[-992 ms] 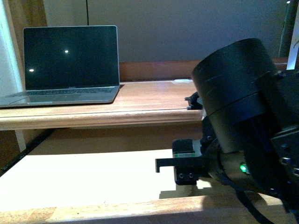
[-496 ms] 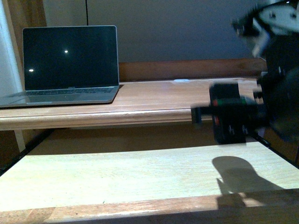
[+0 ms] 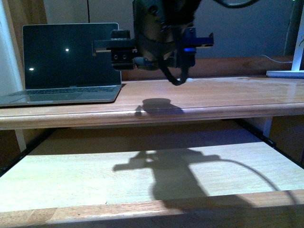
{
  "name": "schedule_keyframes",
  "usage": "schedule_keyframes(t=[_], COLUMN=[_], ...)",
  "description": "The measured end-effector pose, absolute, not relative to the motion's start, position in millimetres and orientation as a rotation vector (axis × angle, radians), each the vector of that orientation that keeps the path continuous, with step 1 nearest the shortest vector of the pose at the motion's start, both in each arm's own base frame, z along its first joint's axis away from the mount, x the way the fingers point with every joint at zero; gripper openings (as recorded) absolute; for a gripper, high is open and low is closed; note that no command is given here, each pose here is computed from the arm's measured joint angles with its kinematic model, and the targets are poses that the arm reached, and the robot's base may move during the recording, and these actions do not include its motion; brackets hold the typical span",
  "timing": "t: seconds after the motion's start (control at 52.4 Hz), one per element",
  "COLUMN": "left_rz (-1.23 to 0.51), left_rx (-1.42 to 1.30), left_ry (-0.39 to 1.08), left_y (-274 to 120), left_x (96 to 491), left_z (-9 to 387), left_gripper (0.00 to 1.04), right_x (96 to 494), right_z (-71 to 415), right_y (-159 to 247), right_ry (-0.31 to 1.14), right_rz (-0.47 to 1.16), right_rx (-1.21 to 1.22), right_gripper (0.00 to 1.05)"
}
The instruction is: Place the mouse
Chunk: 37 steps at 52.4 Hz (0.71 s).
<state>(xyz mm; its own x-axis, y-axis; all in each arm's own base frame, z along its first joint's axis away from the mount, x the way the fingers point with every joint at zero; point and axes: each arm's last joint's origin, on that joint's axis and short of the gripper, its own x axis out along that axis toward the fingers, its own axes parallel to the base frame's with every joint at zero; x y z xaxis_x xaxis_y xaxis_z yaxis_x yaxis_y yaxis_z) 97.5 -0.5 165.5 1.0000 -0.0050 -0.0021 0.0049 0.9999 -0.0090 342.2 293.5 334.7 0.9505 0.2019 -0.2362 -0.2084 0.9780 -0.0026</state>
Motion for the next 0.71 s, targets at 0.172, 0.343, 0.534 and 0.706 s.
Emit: schedule_keyframes(t=[0.172, 0.343, 0.534, 0.706], left_rz=[-0.005, -0.005, -0.005, -0.005], left_rx=[-0.009, -0.009, -0.009, -0.009], left_ry=[0.002, 0.002, 0.002, 0.002], left_y=[-0.5, -0.5, -0.5, -0.5], left_x=[97.5, 97.5, 97.5, 97.5], left_z=[165.5, 165.5, 165.5, 165.4], left_gripper=[0.97, 0.97, 0.97, 0.97], right_x=[387.2, 416.9, 425.1, 423.7], right_z=[315.2, 294.6, 281.7, 276.5], right_y=[314.3, 314.8, 313.0, 307.6], right_ry=[0.246, 0.260, 0.269, 0.237], right_rz=[0.075, -0.024, -0.013, 0.034], right_rx=[-0.085, -0.132, -0.137, -0.067], right_gripper=[0.57, 0.57, 0.70, 0.98])
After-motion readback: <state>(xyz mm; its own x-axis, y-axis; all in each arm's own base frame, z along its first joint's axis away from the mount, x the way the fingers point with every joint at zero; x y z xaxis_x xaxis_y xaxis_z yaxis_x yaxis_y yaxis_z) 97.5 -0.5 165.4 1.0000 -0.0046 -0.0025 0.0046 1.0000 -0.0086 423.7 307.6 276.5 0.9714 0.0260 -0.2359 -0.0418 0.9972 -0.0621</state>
